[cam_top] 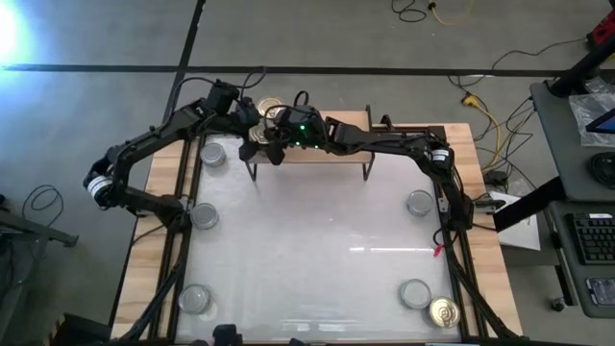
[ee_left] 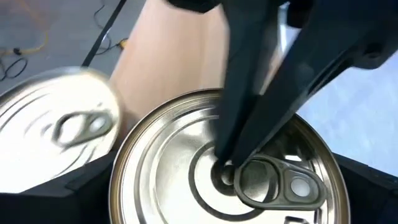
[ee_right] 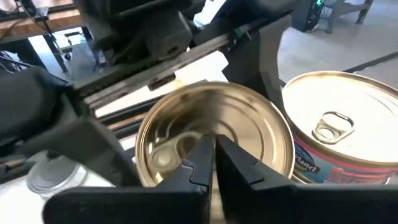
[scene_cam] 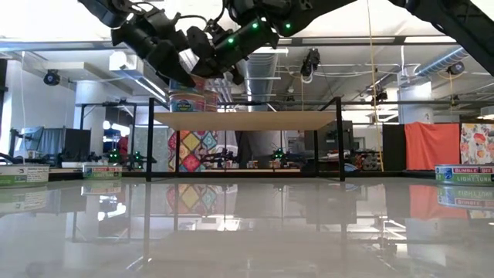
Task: Stack canned seafood by type on shelf
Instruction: Stack the blue-pink tuna can on top of the other blue-pink tuna on the shelf
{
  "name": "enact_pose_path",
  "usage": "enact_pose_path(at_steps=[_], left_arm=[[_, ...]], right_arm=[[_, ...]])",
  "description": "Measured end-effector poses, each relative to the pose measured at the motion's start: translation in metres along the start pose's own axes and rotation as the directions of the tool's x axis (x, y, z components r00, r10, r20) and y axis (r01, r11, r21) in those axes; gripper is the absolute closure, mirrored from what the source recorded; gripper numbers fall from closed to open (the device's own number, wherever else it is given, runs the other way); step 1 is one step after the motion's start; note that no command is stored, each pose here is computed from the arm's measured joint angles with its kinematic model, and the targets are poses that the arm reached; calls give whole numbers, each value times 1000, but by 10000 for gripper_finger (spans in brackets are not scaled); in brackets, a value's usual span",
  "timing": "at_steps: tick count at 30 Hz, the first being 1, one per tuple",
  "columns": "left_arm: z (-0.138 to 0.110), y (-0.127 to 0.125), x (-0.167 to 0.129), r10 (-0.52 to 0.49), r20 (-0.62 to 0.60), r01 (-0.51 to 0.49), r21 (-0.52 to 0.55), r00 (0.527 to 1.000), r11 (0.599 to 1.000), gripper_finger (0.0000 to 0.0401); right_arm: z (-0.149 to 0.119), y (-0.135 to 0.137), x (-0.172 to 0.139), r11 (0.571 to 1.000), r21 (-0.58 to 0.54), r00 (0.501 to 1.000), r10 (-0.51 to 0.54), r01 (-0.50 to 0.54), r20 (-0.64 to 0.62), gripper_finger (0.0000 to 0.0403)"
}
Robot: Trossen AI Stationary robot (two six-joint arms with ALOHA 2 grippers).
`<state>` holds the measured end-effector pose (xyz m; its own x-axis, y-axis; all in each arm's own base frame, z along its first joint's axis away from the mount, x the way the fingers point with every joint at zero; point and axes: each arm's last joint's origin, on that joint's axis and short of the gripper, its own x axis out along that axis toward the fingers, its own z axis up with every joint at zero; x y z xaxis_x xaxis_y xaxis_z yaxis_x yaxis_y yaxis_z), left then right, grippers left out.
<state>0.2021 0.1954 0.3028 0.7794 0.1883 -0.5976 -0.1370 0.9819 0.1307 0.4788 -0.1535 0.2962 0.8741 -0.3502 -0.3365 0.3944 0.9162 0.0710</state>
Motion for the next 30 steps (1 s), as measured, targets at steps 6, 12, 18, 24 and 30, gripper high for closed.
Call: enact_pose_path(at_steps=[6,12,18,24,30], left_arm=[[-5,-1,3,-2,1,2,2,1000,1000,10],[-6,-5,7,-49,36,50,-12,998,999,10],[-3,-9,10,-75,57,76,-8,996,997,10],[-4,-8,18,-86,54,87,-16,995,996,10],[-4,-8,18,-82,52,83,-19,995,996,10]], right_arm=[[-1,0,0,1000,-10,1000,1,-1,-12,390],[-1,0,0,1000,-9,1000,3,-3,-12,390],[-1,2,0,999,-8,999,48,-48,-11,390],[-2,2,0,998,-32,998,52,-52,-27,390],[-5,1,-1,997,-52,997,51,-54,-58,390]])
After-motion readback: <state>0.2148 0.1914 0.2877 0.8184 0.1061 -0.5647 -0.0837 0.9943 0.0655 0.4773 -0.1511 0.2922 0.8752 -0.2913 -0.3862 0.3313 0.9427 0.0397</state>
